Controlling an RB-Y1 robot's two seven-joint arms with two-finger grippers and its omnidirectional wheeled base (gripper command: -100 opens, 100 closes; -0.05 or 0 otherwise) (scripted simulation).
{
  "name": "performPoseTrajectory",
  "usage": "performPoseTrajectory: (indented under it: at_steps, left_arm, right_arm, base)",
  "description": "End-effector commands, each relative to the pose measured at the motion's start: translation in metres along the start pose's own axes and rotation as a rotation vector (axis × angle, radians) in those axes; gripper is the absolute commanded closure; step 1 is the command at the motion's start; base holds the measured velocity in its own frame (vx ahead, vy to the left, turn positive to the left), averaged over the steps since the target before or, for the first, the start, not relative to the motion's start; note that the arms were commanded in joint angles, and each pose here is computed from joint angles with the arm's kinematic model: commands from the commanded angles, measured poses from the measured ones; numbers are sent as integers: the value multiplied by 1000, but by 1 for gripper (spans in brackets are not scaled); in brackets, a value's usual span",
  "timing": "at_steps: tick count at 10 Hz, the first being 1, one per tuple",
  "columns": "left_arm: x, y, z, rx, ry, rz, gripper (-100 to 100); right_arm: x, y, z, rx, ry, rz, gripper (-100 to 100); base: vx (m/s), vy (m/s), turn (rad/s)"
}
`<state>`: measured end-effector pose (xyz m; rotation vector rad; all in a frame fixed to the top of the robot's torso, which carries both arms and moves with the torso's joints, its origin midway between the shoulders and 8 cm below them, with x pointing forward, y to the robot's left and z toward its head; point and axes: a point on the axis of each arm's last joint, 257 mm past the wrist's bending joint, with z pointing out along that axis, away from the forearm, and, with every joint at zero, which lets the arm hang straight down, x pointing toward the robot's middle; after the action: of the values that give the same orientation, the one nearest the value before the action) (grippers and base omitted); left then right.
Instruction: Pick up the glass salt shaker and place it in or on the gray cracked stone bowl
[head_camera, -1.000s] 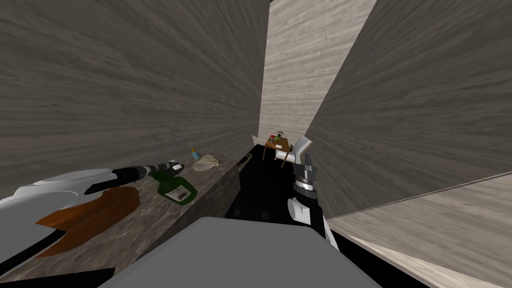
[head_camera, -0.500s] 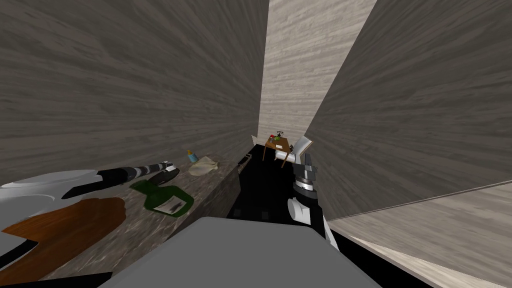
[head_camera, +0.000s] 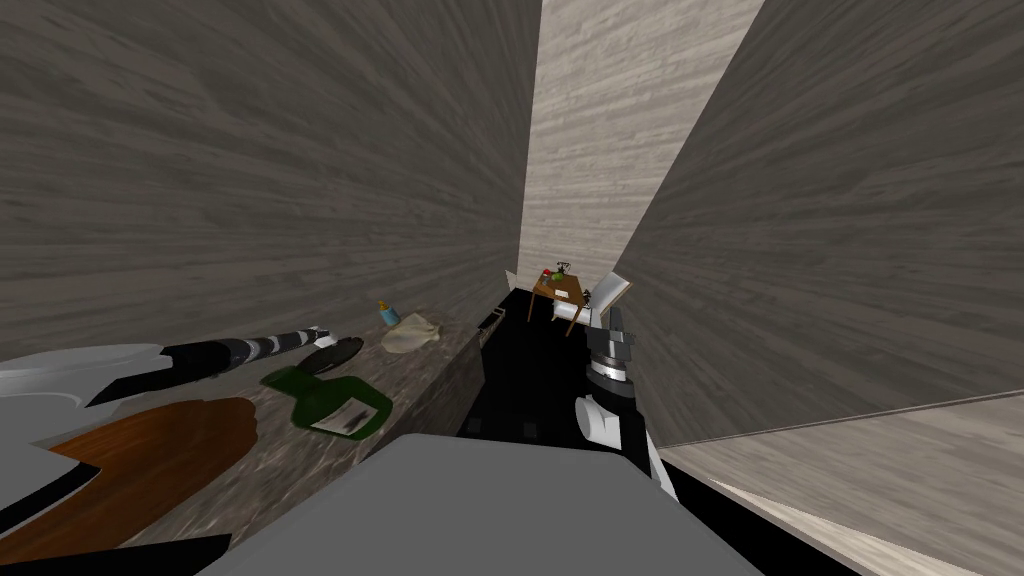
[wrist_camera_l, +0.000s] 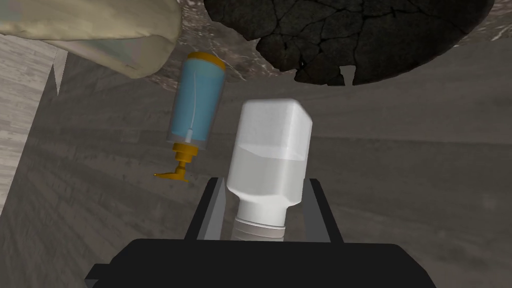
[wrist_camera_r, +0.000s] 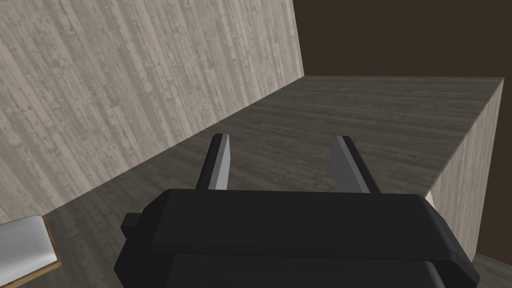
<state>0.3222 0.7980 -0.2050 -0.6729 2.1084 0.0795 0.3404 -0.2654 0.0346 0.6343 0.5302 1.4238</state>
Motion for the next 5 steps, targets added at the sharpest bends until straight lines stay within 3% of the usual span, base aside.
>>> performPoseTrajectory:
  at_steps: [1, 2, 3, 5]
  left_arm:
    - [1, 4, -3, -13, 6, -5, 100]
    - [2, 4, -3, -9, 7, 0, 100]
    - [2, 5, -3, -12, 6, -2, -100]
    - [2, 5, -3, -12, 6, -2, -100]
  right_arm:
    - [0, 0, 0, 0, 0, 0, 0]
    - [0, 0, 0, 0, 0, 0, 0]
    - [0, 0, 0, 0, 0, 0, 0]
    - [0, 0, 0, 0, 0, 0, 0]
  base:
    - [7, 72, 35]
    - [-3, 27, 6]
    - [-1, 7, 1]
    - [0, 0, 0]
